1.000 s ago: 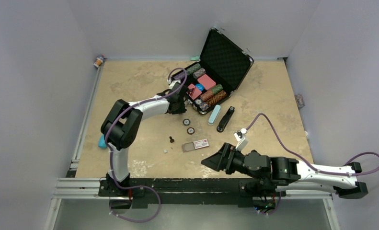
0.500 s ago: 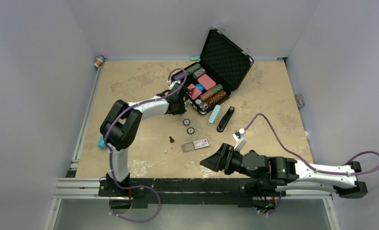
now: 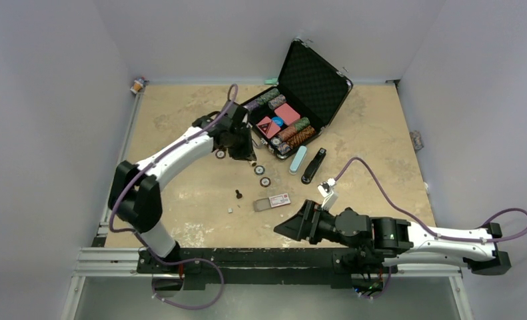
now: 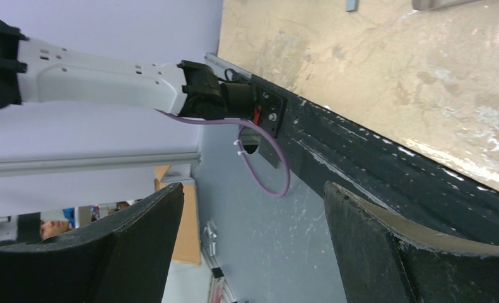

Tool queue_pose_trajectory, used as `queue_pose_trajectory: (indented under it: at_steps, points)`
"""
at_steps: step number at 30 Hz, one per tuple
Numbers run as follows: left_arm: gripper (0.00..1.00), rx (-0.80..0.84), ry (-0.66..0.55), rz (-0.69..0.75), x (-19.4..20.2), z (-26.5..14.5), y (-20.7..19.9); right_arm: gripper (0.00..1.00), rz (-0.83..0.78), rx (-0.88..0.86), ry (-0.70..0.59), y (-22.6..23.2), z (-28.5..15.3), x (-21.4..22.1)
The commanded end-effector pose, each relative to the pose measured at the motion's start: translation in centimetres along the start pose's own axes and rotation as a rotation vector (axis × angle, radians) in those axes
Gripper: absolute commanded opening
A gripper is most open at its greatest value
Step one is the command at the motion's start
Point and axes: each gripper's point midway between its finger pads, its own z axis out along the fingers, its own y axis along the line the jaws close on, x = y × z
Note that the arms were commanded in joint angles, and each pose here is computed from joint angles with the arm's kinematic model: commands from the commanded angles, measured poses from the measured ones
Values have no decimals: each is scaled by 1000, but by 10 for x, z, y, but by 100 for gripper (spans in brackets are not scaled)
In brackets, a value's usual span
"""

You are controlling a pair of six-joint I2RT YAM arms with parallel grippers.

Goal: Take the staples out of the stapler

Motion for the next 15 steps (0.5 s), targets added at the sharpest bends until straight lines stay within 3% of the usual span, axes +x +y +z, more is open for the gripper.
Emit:
queue_pose_trajectory:
  at_steps: [1, 9, 15]
  points:
    - [4, 80, -35, 68, 1, -71, -13, 85, 31, -119, -2, 41, -7, -6]
    - [3, 126, -49, 172, 35, -125, -1, 85, 19, -78, 18, 39, 5, 1]
    - [3, 129, -48, 245, 77, -144, 28, 86, 26, -27, -8, 26, 7, -3]
